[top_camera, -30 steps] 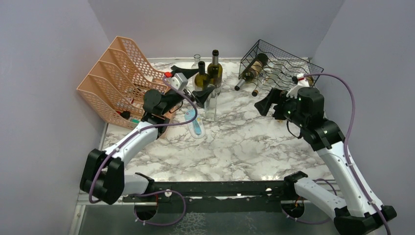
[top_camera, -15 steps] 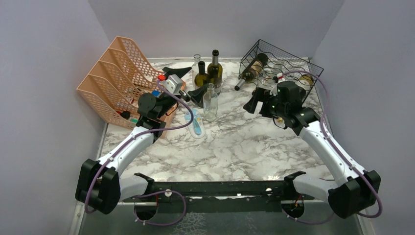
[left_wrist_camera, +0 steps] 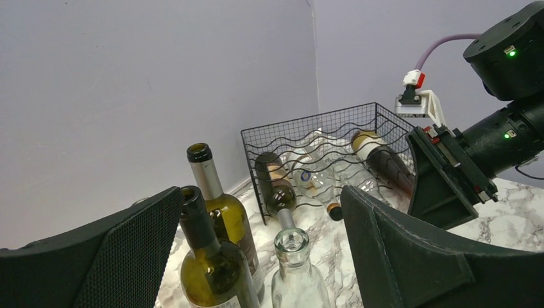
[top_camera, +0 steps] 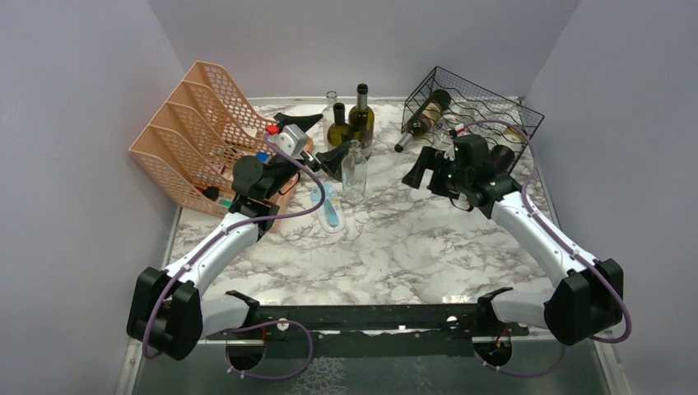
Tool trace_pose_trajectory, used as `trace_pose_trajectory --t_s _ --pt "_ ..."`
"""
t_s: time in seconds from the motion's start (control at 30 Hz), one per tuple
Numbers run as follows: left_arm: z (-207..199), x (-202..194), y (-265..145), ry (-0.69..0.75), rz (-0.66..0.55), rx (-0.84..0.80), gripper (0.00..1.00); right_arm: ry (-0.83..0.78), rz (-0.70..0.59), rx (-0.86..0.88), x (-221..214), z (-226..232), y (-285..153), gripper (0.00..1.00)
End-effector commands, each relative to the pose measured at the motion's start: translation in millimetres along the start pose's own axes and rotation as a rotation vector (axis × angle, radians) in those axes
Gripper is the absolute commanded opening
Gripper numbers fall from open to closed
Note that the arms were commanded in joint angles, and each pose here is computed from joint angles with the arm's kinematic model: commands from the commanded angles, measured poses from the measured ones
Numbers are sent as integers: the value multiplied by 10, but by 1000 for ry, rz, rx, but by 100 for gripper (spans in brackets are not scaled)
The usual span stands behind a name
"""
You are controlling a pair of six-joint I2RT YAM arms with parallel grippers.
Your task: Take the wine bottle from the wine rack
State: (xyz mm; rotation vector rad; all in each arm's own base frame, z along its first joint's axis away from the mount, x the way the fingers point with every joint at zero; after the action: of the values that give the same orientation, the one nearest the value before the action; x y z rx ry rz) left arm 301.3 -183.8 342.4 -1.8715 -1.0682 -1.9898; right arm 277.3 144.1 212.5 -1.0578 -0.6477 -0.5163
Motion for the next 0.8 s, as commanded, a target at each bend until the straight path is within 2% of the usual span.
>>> trace_pose_trajectory --t_s 0.0,0.13,0.27,0.4,0.57,0.77 --pt "-43 120 14 -18 -30 -23 99 -9 -47 -5 90 -1 105 100" --pt "-48 95 33 -32 -20 -39 99 -52 -66 18 197 15 287 100" --pt "3 57 31 -32 -10 -27 99 -72 -100 -89 418 -89 526 100" --pt "103 108 8 -44 -16 -8 99 -69 -145 -115 729 -67 774 100" --pt "275 126 -9 -107 -8 15 99 17 -163 -186 943 -117 1147 100" --pt "408 82 -20 -141 4 44 99 220 -146 -346 993 -287 1641 97"
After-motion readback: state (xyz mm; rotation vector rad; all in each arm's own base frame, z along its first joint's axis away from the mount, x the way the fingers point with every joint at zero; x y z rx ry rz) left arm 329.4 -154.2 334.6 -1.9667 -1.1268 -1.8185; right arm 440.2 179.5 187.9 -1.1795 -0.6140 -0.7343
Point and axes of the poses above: each gripper's point midway between its finger pads, its own y axis out along the fingers, its own z axis along the line the jaws close on, x = y × z, the point moved 6 cm from there along -y, back along the fingers, and after that the axes turned 13 degrees about -y, right-handed, at the moved point
